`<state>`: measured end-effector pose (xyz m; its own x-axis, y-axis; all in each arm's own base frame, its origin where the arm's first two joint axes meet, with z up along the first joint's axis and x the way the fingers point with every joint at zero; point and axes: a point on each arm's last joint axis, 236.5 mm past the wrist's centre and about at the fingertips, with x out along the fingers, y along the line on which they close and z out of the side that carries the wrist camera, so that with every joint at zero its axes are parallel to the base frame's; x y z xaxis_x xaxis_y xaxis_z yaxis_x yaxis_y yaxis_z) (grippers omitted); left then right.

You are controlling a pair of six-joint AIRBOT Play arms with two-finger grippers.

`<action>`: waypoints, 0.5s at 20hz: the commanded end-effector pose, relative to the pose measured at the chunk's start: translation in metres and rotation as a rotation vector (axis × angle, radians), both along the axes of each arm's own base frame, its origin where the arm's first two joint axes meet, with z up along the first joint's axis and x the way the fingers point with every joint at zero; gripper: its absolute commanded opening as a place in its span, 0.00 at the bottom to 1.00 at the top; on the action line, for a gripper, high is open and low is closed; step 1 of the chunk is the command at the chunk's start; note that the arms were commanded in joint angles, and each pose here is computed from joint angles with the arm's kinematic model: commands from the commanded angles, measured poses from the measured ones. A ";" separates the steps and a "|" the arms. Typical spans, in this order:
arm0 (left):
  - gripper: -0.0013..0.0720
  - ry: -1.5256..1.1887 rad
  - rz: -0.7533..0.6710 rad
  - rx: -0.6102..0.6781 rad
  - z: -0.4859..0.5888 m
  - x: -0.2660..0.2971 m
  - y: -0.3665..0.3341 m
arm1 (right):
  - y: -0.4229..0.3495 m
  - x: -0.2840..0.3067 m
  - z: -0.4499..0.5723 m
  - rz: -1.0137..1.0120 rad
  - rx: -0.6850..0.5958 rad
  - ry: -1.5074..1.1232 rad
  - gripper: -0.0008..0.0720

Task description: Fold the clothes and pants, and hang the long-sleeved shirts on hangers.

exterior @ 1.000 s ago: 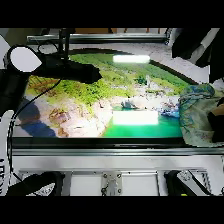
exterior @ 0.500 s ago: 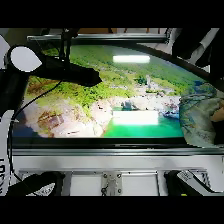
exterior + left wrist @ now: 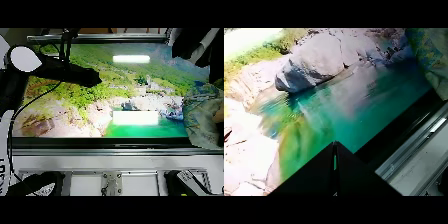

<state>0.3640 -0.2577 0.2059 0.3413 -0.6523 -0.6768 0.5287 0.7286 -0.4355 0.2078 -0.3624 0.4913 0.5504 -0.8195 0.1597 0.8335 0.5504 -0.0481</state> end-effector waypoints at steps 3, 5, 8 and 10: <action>0.04 -0.007 0.005 -0.002 0.001 0.002 0.000 | 0.072 0.021 0.048 0.293 0.064 -0.313 0.63; 0.04 -0.012 0.008 -0.004 0.002 0.003 0.000 | 0.099 0.048 0.050 0.444 0.127 -0.369 0.63; 0.04 -0.029 0.020 -0.012 0.004 0.008 0.000 | 0.160 0.112 0.028 0.670 0.133 -0.244 0.63; 0.04 -0.041 0.031 0.008 0.002 0.012 0.004 | 0.221 0.160 -0.006 0.873 0.218 -0.161 0.62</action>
<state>0.3706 -0.2568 0.2083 0.3686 -0.6490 -0.6655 0.5262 0.7359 -0.4262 0.3151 -0.2187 0.5131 0.8854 -0.3954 0.2445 0.3505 0.9133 0.2076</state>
